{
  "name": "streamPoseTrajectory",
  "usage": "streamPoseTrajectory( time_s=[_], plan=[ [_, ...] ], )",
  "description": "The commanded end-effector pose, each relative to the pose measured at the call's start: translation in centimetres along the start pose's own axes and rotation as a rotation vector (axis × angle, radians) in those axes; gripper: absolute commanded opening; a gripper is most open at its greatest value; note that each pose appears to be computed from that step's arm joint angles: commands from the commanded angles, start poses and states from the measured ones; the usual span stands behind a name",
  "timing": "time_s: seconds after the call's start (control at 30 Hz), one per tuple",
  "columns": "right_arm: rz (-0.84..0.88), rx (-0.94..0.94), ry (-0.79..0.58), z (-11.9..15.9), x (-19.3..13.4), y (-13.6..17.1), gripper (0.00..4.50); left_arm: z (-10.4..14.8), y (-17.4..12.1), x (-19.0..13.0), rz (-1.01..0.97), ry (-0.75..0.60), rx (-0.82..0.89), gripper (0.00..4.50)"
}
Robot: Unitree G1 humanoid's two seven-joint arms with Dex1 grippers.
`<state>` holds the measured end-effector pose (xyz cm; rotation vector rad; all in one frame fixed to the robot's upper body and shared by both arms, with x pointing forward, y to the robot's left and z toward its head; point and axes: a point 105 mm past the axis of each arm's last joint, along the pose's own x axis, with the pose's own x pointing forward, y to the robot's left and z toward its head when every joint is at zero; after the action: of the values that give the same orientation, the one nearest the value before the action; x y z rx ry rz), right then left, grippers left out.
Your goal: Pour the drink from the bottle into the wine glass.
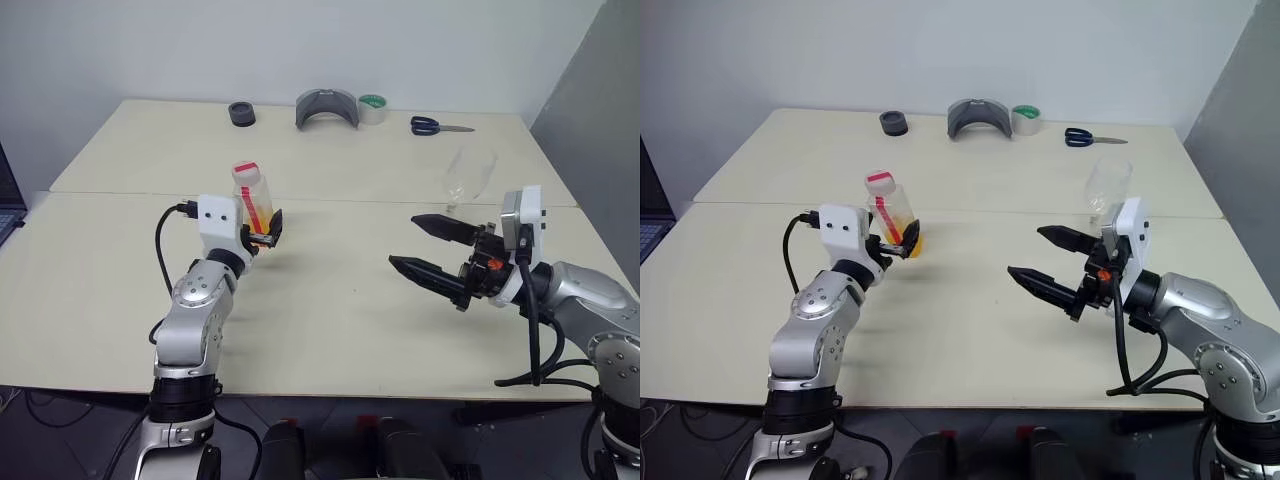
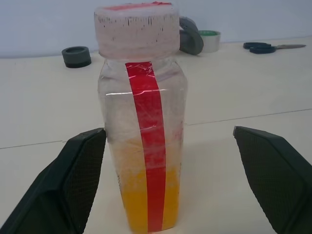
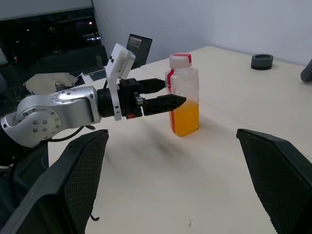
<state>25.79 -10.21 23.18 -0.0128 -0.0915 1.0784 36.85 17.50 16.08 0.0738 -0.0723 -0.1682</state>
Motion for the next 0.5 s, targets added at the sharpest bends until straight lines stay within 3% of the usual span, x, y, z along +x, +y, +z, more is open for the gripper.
streamPoseTrajectory(
  time_s=[0.03, 0.5],
  plan=[
    [0.016, -0.042, -0.025, 1.2, 0.2, 0.5, 4.49, 1.9, -0.2, 0.5, -0.004, -0.075, 0.019, 4.5],
    [0.002, -0.063, -0.03, 1.8, 0.6, 0.6, 4.49, 2.3, 0.4, 2.4, -0.009, -0.114, 0.028, 4.5]
  ],
)
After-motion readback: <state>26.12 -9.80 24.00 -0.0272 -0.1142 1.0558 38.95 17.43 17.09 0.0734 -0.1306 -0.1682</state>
